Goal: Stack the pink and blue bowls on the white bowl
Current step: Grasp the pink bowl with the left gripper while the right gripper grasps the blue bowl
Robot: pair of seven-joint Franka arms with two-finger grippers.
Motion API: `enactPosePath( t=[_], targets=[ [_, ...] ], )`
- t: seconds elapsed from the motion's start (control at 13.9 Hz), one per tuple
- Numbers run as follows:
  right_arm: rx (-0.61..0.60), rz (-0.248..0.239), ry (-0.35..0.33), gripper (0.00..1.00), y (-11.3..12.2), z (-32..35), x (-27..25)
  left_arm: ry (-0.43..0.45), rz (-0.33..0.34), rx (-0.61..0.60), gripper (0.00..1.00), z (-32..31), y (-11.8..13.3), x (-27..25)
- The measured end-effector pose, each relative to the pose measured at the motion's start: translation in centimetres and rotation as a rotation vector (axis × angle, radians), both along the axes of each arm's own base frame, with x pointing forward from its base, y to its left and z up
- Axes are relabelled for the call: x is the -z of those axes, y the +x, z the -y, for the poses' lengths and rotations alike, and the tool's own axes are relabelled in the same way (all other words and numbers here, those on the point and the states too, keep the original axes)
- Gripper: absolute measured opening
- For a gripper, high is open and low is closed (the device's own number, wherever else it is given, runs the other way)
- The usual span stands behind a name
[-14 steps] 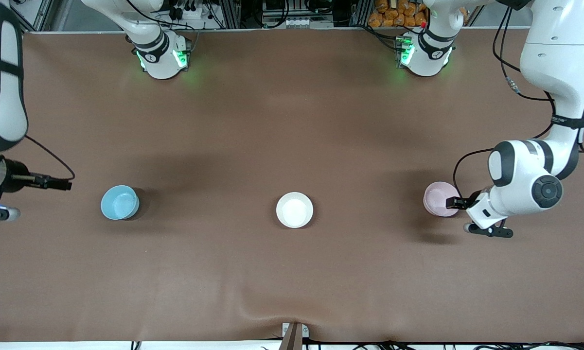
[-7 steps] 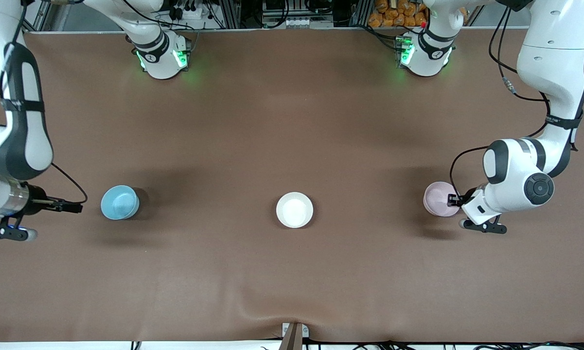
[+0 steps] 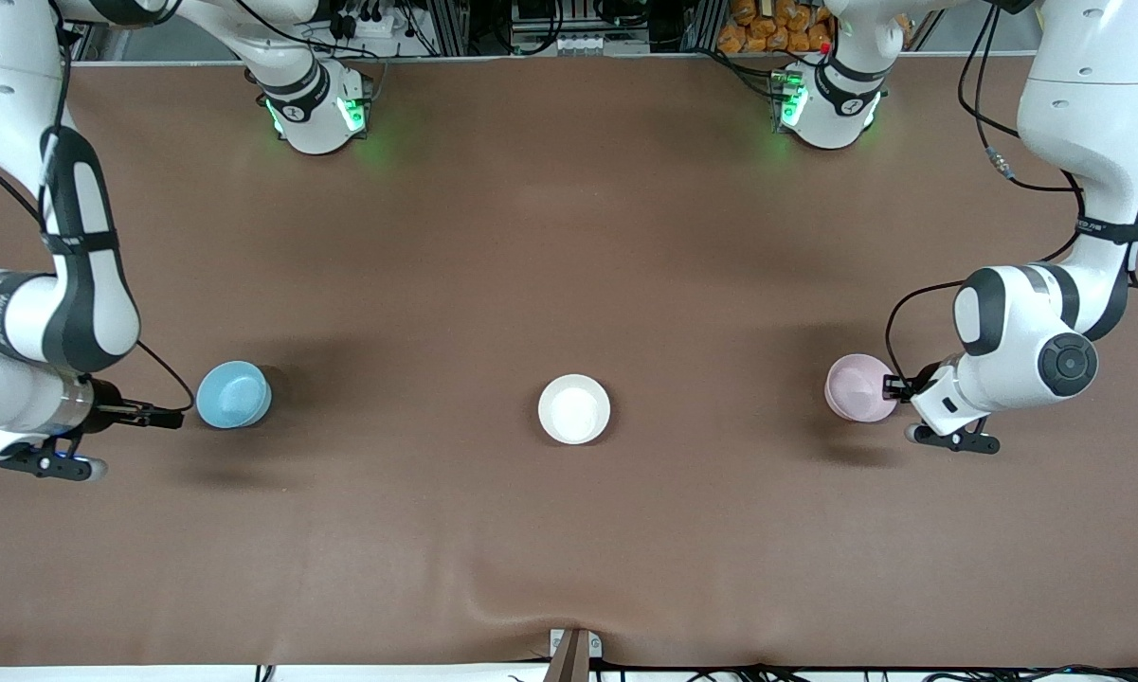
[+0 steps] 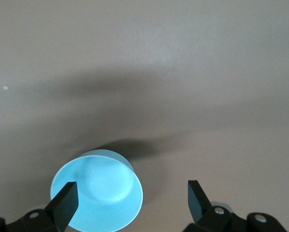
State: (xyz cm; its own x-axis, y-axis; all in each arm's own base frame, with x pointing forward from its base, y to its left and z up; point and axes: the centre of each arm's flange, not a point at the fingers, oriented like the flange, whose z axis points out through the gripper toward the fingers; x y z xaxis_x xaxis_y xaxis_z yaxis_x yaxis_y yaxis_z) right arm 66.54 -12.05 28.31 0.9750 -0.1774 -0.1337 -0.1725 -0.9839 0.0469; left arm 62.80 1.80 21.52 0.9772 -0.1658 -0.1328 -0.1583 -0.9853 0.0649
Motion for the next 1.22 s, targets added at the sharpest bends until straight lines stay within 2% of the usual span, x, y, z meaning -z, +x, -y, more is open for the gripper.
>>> enactPosePath(
  t=[0.22, 0.43, 0.65, 0.86, 0.94, 1.22],
  targets=[
    [0.004, -0.040, 0.005, 1.00, -1.3, 0.0, 3.1, -0.001, 0.000, 0.003, 0.02, 0.1, 0.0, -0.1],
    [0.018, -0.043, 0.004, 1.00, -3.1, 0.8, 5.9, -0.015, 0.010, -0.005, 0.02, 0.9, 0.4, -1.1],
    [0.027, -0.080, 0.012, 1.00, -4.8, 1.0, 8.0, -0.065, -0.017, -0.061, 0.02, 4.6, 1.9, -4.6],
    [0.026, -0.108, 0.020, 1.00, -5.8, 0.6, 9.1, -0.119, -0.004, -0.104, 0.02, 9.3, 3.4, -8.5],
    [0.026, -0.109, 0.020, 0.93, -5.9, 0.6, 9.3, -0.129, 0.000, -0.122, 0.02, 11.2, 3.5, -9.2],
    [0.051, -0.098, 0.045, 0.47, -5.8, 0.4, 9.3, -0.146, -0.001, -0.209, 0.02, 20.1, 2.9, -11.2]
  ],
)
